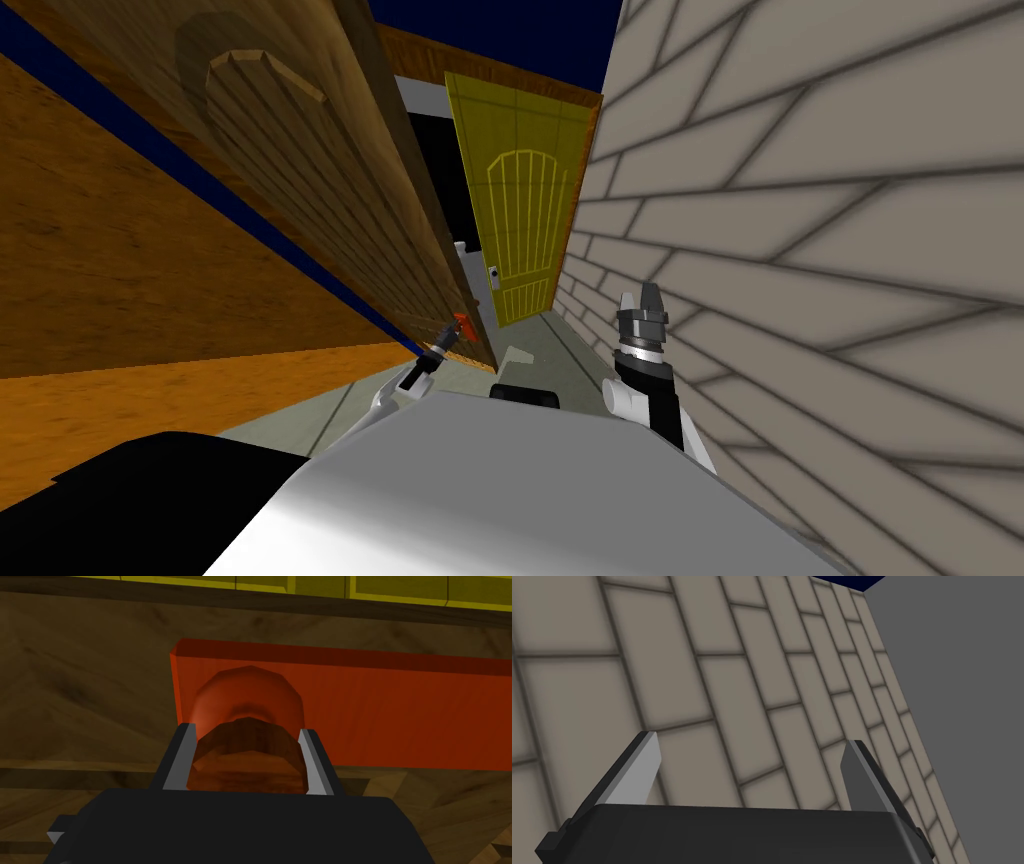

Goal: Pull the door open

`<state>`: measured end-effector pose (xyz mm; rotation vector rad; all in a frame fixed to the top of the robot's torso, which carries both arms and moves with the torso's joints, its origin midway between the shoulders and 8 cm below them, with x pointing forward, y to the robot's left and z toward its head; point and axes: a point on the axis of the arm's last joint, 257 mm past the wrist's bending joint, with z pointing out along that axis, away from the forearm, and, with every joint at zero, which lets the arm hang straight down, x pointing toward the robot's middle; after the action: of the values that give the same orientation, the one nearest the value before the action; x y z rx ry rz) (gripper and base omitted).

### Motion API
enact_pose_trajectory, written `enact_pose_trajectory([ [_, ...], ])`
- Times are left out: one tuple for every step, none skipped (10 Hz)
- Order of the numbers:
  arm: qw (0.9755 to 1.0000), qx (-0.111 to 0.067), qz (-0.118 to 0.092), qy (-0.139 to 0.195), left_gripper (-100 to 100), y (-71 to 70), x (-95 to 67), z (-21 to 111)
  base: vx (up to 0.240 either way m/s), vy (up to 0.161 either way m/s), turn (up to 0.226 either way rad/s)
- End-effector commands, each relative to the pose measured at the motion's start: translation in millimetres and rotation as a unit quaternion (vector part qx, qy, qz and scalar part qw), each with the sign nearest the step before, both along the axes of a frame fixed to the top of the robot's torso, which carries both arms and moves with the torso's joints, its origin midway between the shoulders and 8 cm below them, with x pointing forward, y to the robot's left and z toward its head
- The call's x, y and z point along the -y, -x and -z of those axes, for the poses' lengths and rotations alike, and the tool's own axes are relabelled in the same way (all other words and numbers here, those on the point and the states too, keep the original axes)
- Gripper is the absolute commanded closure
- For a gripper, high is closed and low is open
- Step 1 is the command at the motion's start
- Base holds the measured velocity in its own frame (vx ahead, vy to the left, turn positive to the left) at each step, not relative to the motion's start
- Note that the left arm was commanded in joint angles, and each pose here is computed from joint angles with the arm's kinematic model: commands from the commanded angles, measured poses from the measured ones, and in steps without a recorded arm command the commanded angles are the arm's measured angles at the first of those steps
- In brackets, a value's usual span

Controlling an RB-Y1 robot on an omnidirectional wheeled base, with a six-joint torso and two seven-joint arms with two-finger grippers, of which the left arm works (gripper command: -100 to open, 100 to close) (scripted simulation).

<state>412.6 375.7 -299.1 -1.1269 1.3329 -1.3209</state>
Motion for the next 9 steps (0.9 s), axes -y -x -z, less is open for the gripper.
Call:
enact_pose_trajectory([
  [0.9999, 0.001, 0.01, 0.001, 100, 6.4, 1.2, -0.3, -0.226, 0.083, -0.167],
  [0.9999, 0.001, 0.016, 0.001, 100, 10.2, 0.5, -0.7, -0.198, 0.079, -0.118],
  [0.9998, 0.001, 0.021, 0.002, 100, 14.2, -0.1, -1.1, -0.189, 0.137, -0.136],
  [0.9996, 0.002, 0.026, 0.002, 100, 18.0, -0.7, -1.6, -0.211, 0.138, -0.193],
  [0.9995, 0.002, 0.031, 0.002, 100, 21.6, -1.2, -2.0, -0.243, 0.099, -0.133],
  [0.9994, 0.002, 0.036, 0.002, 100, 24.7, -1.6, -2.4, -0.214, 0.124, -0.114],
  [0.9992, 0.002, 0.041, 0.003, 100, 28.2, -2.0, -2.8, -0.195, 0.096, -0.11],
  [0.9993, 0.0, 0.036, 0.001, 100, 26.3, -3.1, -2.3, -0.09, 0.036, -0.01],
  [0.9992, -0.002, 0.041, 0.001, 100, 30.6, -4.1, -0.4, -0.109, 0.062, -0.091],
])
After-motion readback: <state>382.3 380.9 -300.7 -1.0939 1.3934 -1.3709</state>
